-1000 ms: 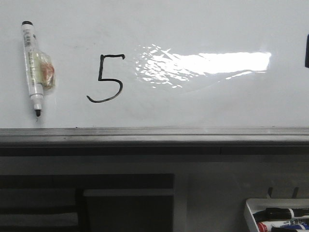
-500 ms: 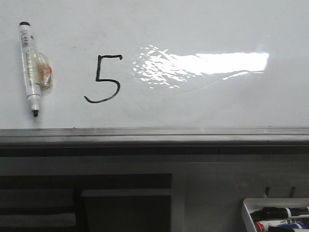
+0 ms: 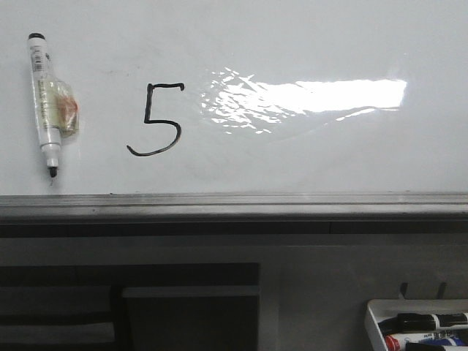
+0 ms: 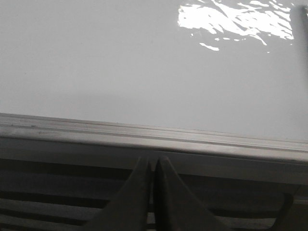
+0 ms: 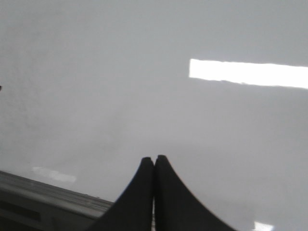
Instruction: Write number 5 on whiteboard
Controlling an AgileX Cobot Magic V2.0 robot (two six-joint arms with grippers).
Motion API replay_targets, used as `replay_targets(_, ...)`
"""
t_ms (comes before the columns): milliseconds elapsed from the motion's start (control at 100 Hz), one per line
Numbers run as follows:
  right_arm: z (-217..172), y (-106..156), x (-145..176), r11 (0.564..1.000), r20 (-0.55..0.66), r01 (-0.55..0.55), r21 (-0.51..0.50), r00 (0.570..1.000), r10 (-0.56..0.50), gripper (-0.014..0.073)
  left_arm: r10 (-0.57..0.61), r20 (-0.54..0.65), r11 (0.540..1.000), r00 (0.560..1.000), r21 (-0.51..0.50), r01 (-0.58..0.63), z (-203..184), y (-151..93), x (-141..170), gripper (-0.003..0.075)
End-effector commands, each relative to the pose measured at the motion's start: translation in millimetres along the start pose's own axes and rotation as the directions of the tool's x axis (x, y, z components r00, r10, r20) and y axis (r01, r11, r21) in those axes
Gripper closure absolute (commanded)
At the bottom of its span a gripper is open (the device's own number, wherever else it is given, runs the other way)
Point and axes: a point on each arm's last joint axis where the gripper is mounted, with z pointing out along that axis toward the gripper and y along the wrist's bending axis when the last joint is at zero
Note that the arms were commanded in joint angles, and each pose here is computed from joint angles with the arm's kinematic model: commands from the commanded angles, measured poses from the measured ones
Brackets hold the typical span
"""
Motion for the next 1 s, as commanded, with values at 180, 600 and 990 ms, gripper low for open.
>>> replay_targets(180, -15.2, -8.0, 23.0, 0.985, 0.106, -0.05, 0.168, 0.994, 0.032, 0.0657, -0.017, 0.065, 1.0, 0.998, 0.01, 0.017, -0.2, -0.2, -0.4, 0.0741)
replay_targets(600, -19.8, -7.3, 55.5, 0.98, -0.246, -0.043, 0.192, 0.965, 0.091, 0.0657, -0.017, 0.067, 1.0, 0.998, 0.01, 0.017, -0.2, -0.2, -0.6, 0.0741)
replay_targets(990, -19.8, -7.3, 55.5, 0.98, -0.246, -0.043, 0.192, 0.965, 0.091, 0.0657, -0.017, 0.067, 1.0, 0.998, 0.01, 0.017, -0.2, -0.2, -0.6, 0.0741)
